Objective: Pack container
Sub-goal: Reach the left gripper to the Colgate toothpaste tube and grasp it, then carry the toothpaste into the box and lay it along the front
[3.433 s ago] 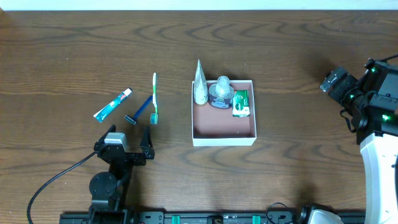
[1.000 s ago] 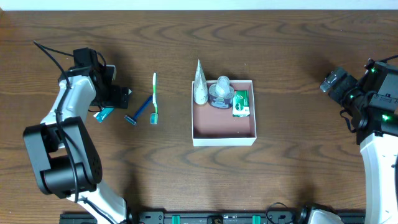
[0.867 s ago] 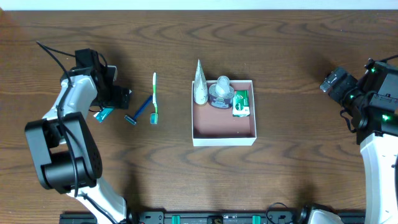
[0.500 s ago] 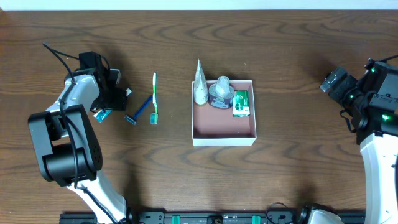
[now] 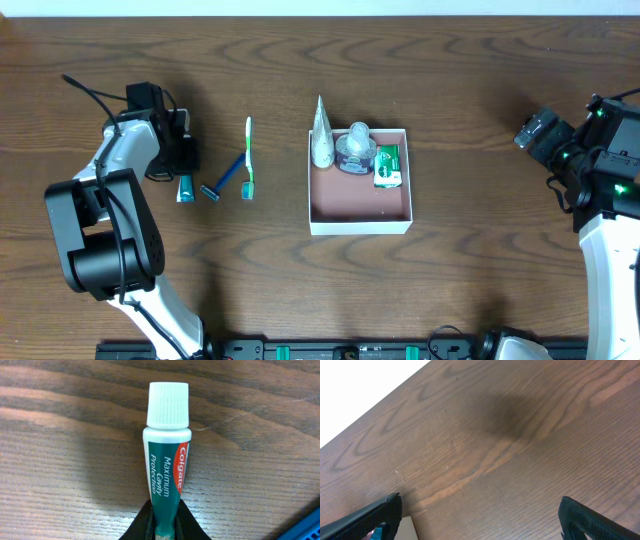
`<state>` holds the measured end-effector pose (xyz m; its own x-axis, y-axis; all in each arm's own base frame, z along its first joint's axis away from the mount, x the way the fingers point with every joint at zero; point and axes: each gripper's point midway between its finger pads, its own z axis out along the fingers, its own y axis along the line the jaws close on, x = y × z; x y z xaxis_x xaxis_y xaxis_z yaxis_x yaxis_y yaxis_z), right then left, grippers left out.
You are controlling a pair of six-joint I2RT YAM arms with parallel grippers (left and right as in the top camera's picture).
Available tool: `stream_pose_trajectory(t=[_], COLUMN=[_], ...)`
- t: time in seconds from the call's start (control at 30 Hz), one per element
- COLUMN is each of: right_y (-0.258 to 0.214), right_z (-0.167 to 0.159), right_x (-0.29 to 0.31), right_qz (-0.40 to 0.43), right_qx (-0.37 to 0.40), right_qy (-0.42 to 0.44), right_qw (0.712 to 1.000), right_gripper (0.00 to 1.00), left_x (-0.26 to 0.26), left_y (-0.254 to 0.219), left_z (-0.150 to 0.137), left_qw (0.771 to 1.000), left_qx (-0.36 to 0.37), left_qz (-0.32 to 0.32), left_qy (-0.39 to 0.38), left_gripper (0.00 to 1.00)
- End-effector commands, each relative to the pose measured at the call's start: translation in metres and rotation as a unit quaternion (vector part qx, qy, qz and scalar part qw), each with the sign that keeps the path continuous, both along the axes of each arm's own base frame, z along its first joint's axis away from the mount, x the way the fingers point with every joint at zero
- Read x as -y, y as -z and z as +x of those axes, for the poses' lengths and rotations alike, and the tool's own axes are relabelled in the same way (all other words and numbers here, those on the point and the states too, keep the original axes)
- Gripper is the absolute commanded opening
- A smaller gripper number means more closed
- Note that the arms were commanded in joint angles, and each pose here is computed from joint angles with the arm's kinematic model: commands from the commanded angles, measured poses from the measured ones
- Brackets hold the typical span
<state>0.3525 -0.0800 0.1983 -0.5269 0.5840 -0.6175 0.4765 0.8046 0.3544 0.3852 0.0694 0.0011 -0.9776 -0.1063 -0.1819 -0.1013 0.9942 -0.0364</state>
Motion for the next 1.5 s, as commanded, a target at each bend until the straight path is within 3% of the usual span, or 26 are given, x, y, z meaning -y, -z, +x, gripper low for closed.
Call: stream_pose_trajectory(t=[0.0,0.17,0.37,0.43,0.53,0.7,0.77,0.87,1.07,1.17,1.47], right_y=[-0.003,-0.003,-0.003,-0.003,-0.003,-0.003,-0.003,-0.003,-0.003,-0.003,-0.003], right_z=[0.0,0.0,0.0,0.0,0.0,0.0,0.0,0.0,0.0,0.0,0.0], right_x=[0.004,0.004,0.004,0.004,0.004,0.004,0.004,0.004,0.004,0.004,0.004], right_qz=[0.002,0.002,0.002,0.002,0.002,0.002,0.002,0.002,0.002,0.002,0.002], right_qx=[0.004,0.004,0.004,0.004,0.004,0.004,0.004,0.004,0.004,0.004,0.004], right_qy=[0.011,0.011,0.011,0.011,0.011,0.011,0.011,0.011,0.011,0.012,0.011], right_qw=[1.0,1.0,1.0,1.0,1.0,1.0,1.0,1.0,1.0,1.0,1.0], right_gripper=[0.99,0.99,0.99,0.99,0.99,0.99,0.99,0.99,0.99,0.99,0.99], left_x=[0.002,0.013,0.068,0.098,0.152,0.223,0.253,0.279,0.303,0.309,0.33], left_y=[-0.011,-0.071,-0.178,-0.213,-0.26,-0.3,-0.304,-0.295,-0.236,-0.207,-0.142], left_z=[0.003,0.016,0.02,0.008,-0.023,-0.07,-0.089,-0.103,-0.097,-0.092,-0.096], left_qw=[0.999,0.997,0.972,0.952,0.906,0.847,0.822,0.81,0.839,0.838,0.787], left_qx=[0.005,0.054,0.162,0.2,0.249,0.275,0.27,0.252,0.19,0.162,0.091], left_qz=[-0.019,-0.048,-0.159,-0.198,-0.243,-0.278,-0.286,-0.274,-0.142,-0.083,-0.029], left_qy=[-0.04,-0.03,0.061,0.117,0.242,0.361,0.412,0.453,0.489,0.515,0.61], left_gripper=[0.11,0.11,0.11,0.11,0.11,0.11,0.09,0.07,0.07,0.07,0.07])
